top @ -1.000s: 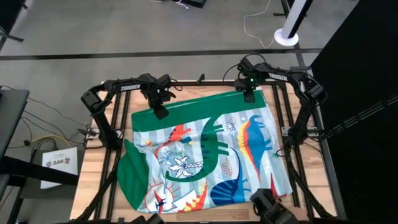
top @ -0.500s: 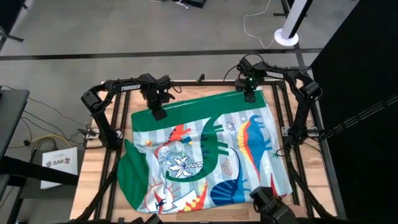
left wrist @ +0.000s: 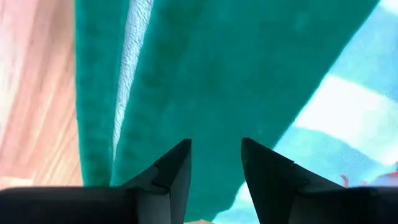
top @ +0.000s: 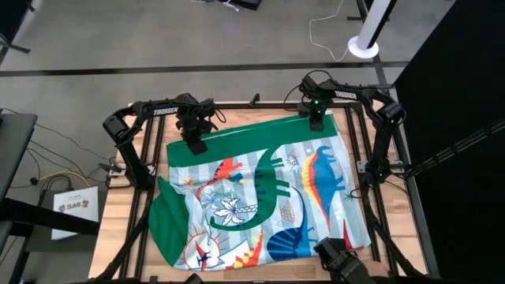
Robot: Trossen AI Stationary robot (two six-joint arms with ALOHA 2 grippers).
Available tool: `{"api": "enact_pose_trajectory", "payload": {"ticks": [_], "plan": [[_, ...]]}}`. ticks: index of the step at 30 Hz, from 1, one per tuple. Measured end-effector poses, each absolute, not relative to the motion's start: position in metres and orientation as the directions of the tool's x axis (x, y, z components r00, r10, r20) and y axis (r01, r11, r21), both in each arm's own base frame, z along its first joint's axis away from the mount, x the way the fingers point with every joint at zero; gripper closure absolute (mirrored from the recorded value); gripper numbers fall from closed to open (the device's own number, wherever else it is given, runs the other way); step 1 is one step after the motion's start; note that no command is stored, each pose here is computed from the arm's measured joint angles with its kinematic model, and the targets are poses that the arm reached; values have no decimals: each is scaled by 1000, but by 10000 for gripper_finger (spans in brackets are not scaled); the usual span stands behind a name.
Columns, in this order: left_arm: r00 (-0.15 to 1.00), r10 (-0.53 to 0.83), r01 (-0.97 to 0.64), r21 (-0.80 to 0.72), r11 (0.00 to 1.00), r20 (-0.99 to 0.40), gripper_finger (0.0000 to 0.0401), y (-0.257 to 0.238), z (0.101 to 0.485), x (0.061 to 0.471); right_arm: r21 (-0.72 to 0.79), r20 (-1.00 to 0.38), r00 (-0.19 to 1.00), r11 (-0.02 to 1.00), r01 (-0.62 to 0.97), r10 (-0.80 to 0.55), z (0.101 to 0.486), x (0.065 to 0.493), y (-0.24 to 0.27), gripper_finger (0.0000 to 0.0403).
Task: Roll towel
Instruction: Roll the multicolor dinosaur print towel
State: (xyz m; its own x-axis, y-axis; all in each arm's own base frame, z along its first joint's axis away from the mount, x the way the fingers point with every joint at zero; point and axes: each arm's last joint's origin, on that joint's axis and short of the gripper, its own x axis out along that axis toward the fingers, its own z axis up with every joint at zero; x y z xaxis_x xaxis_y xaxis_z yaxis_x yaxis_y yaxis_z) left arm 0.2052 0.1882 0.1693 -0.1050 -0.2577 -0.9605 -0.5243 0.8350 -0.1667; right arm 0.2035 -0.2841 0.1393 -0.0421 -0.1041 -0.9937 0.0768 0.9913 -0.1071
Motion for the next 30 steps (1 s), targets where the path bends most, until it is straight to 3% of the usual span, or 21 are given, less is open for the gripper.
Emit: {"api": "enact_pose_trajectory", "payload": {"ticks": [5,12,19,23,30], "plan": [[-116,-267,-526,-169,833,-957,276,187,170,204,-104,-994,-56,984,145,-96,145,204,-287,308],[-126,-265,-525,-162,835,-956,276,187,170,204,-87,-994,-83,981,174,-73,148,201,-287,395],[-126,-272,-454,-188,871,-954,276,185,174,202,-34,-991,-133,971,238,-2,160,200,-284,401],[-57,-216,-386,-178,905,-975,276,186,184,202,-21,-989,-145,964,265,18,172,198,-281,402],[93,-75,-299,-100,949,-993,276,189,203,206,-86,-994,-83,964,253,-67,205,197,-272,402]]}}
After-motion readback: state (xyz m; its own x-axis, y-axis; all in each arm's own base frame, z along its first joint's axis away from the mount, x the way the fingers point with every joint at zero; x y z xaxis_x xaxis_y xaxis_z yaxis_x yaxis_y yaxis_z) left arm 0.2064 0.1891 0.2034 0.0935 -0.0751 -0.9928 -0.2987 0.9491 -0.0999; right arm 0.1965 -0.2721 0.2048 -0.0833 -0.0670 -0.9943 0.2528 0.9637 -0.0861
